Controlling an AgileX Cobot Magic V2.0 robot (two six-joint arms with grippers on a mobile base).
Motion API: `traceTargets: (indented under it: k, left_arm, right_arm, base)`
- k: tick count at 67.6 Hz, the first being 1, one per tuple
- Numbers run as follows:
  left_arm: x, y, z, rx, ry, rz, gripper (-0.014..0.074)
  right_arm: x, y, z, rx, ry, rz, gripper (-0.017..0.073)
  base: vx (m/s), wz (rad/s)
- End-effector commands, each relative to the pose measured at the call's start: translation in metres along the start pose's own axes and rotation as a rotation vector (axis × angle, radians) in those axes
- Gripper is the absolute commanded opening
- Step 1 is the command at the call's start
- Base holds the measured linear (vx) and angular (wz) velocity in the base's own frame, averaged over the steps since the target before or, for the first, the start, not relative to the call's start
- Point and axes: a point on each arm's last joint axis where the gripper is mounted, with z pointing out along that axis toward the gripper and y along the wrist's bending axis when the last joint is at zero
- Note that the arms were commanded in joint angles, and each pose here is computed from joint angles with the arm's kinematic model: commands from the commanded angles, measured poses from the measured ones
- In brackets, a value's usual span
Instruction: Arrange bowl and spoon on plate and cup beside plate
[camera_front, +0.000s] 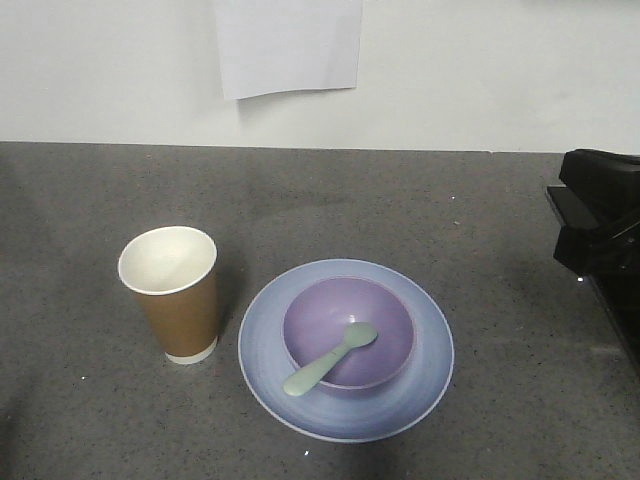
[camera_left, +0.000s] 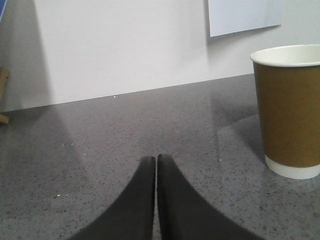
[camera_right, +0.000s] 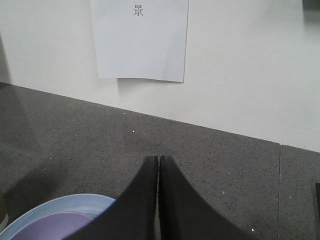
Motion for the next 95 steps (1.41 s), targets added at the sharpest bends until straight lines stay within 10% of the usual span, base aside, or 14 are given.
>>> traceTargets:
  k: [1,84,95]
  left_arm:
    - [-0.009,0.002,-0.001,-0.022,-0.082,-0.021,-0.0008]
    - [-0.009,0.003,-0.001,-0.026,-0.081,-0.061,-0.0008]
    - [-0.009,0.003,-0.001,-0.026,-0.081,-0.060,-0.0008]
  right_arm:
    - [-0.016,-0.002,-0.003,0.022,-0.102,0.002,-0.0003]
    - [-0.015,-0.002,-0.003,0.018,-0.092,-0.004,-0.0003]
    - [0.003,-0.003,-0.017,0.042,-0.088,-0.169,-0.0003]
  base:
    - [0.00,0.00]
    - [0.00,0.00]
    - [0.00,0.00]
